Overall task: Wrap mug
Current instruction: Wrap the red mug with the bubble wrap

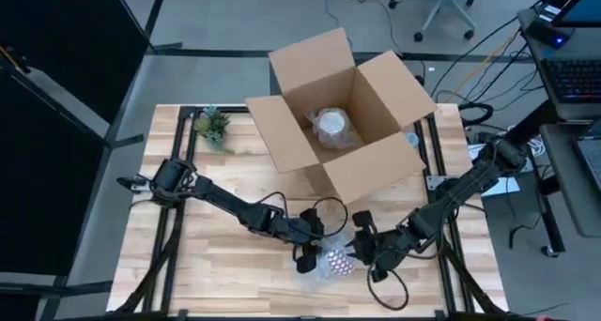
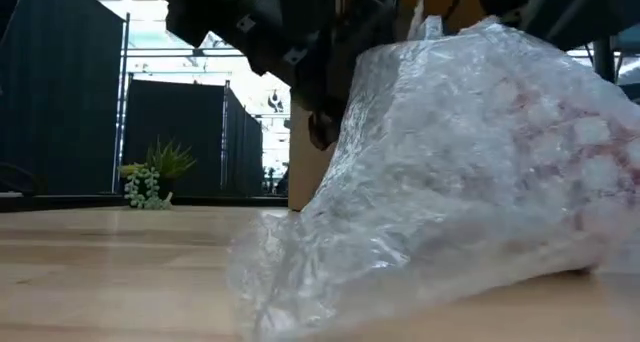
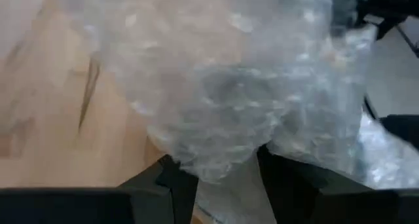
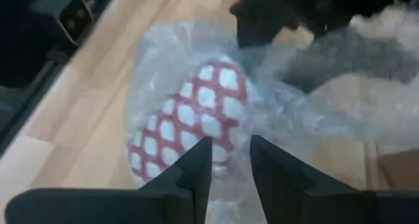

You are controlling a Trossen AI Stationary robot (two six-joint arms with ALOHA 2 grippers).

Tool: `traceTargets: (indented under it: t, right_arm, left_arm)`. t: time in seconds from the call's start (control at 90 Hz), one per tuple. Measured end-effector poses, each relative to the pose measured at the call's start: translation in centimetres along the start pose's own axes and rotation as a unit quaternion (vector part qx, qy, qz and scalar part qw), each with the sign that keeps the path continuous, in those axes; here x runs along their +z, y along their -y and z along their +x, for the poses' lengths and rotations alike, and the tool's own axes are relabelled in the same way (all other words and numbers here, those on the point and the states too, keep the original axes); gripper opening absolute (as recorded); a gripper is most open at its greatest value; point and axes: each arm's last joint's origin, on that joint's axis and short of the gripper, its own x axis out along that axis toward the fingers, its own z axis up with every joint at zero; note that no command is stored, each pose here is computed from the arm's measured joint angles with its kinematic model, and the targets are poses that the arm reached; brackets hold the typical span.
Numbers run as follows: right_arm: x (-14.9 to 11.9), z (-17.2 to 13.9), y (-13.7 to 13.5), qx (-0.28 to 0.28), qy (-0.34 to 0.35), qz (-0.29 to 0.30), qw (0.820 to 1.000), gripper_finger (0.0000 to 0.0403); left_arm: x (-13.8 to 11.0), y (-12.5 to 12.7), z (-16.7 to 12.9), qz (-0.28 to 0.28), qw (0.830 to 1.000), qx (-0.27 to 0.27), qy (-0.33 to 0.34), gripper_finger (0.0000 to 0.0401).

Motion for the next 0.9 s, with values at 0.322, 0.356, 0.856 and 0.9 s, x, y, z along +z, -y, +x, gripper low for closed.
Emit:
traceTargets:
  t: [0.322, 0.356, 0.856, 0.9]
  right_arm:
    - [0.5, -0.8, -1.2, 0.077, -0.029, 0.153, 0.985, 0.0089]
    - [0.4, -0.6, -1.6, 0.080, -0.031, 0.158, 0.984, 0.0089]
    - [-3.4, 6.8, -2.7, -0.011, -0.122, 0.122, 0.985, 0.0089]
    - [-3.3, 7.5, -2.5, -0.013, -0.115, 0.120, 0.986, 0.0089]
  left_arm:
    - [0.3, 0.1, 0.0, 0.002, 1.000, -0.002, 0.011, 0.0141]
    - [0.3, 0.1, -0.1, 0.002, 1.000, -0.002, 0.012, 0.0141]
    - [1.4, 0.8, -0.3, -0.013, 0.998, -0.034, 0.058, 0.0141]
    - [1.5, 0.9, -0.3, -0.012, 0.998, -0.034, 0.056, 0.0141]
